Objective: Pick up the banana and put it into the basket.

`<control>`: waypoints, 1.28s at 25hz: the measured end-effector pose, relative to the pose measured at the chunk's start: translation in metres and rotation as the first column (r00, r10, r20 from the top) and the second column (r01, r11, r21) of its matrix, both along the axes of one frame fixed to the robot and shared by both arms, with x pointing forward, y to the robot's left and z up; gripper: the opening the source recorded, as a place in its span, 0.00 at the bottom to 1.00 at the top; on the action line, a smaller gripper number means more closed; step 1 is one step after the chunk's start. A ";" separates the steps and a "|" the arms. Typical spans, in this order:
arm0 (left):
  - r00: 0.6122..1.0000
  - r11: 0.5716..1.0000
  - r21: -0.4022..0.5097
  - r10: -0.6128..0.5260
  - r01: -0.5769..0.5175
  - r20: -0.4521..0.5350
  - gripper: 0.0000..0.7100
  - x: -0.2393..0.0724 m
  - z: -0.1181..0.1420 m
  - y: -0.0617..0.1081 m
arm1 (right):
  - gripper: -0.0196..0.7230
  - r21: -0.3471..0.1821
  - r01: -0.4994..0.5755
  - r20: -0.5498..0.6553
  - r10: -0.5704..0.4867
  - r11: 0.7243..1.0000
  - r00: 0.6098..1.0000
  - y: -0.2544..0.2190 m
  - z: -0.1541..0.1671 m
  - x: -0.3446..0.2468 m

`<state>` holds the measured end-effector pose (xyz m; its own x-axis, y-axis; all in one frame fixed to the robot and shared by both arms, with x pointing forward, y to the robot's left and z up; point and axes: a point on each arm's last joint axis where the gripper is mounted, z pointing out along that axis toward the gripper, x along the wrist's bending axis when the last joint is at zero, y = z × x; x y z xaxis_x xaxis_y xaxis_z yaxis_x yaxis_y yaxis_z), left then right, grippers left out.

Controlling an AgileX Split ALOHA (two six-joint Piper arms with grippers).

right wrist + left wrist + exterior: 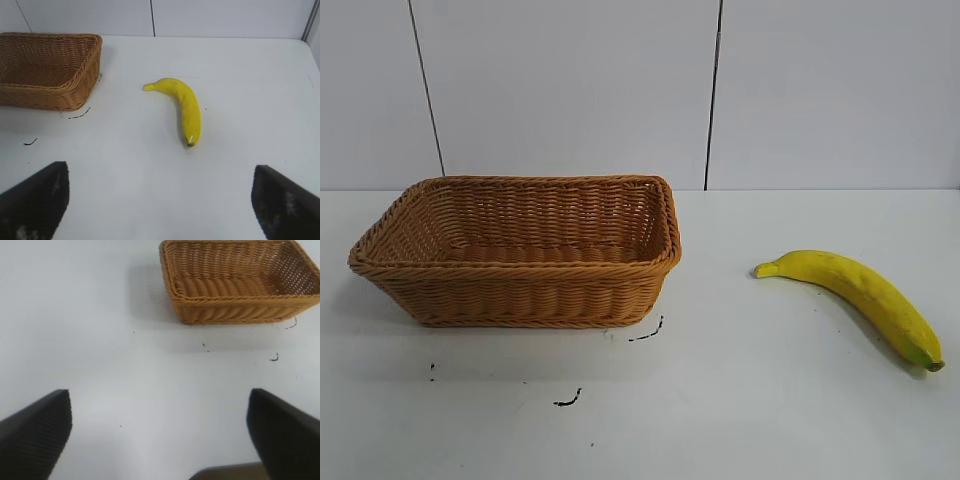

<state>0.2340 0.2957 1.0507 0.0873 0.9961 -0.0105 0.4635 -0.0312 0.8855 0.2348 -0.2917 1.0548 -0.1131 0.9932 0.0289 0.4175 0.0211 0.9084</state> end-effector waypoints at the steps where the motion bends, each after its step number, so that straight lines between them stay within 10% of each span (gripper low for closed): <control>1: 1.000 1.000 0.000 0.000 0.000 0.000 0.97 0.000 0.000 0.000 | 0.96 0.000 0.000 0.000 0.000 1.000 1.000 0.000 0.000 0.000; 21: 1.000 1.000 0.000 0.000 0.000 0.000 0.97 0.000 0.000 0.000 | 0.96 0.016 0.014 -0.151 -0.011 1.000 0.989 0.001 0.040 0.033; 32: 1.000 1.000 0.000 0.000 0.000 0.000 0.97 0.000 0.000 0.000 | 0.96 -0.044 -0.039 -0.504 0.011 0.998 0.863 0.007 0.062 0.171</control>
<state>0.2340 0.2957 1.0507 0.0873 0.9961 -0.0105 0.4635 -0.0312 0.8855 0.4058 -0.2846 1.1165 -0.1214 0.9919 0.0384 0.8166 0.0778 0.5720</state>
